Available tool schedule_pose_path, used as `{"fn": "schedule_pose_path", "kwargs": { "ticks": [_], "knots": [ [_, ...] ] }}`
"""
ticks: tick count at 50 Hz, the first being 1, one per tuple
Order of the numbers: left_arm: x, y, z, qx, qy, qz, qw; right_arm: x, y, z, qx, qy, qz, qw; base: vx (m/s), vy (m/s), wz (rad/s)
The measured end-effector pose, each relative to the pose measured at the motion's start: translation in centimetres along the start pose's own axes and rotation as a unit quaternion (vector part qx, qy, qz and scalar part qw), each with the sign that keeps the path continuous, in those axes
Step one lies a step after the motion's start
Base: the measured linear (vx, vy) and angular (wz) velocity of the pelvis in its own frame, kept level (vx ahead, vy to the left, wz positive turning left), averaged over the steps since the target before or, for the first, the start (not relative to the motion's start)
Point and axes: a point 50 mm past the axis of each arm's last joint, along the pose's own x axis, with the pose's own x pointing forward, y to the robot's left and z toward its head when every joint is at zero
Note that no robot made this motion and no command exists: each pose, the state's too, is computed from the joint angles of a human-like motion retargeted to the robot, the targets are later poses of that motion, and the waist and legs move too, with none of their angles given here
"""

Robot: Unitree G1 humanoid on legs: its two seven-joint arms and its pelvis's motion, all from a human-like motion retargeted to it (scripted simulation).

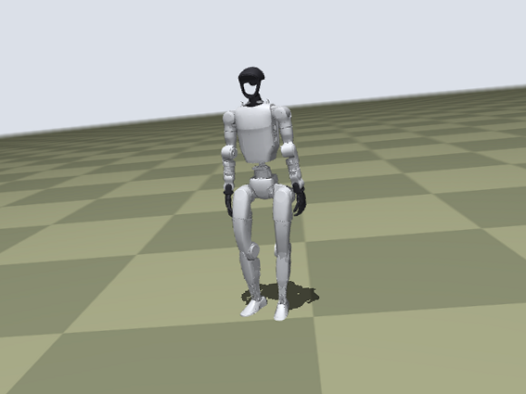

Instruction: Upper body actions

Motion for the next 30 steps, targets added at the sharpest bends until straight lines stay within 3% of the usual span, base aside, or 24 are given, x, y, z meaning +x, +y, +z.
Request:
{"fn": "schedule_pose_path", "kwargs": {
  "ticks": [5,15,30],
  "knots": [
    [0.0,1.3,-0.7,0.007,0.011,0.016,1.000,-0.2,0.5,-2.5,0.016,0.038,-0.001,0.999,0.06,0.04,0.17],
    [0.0,0.5,0.8,-0.107,-0.035,-0.020,0.993,-0.8,1.6,-6.0,0.091,0.105,0.009,0.990,-0.04,-0.02,0.18],
    [0.1,-0.8,0.8,-0.044,-0.033,-0.034,0.998,-0.6,1.4,-5.3,0.093,0.105,0.016,0.990,0.00,0.01,0.23]
  ]
}}
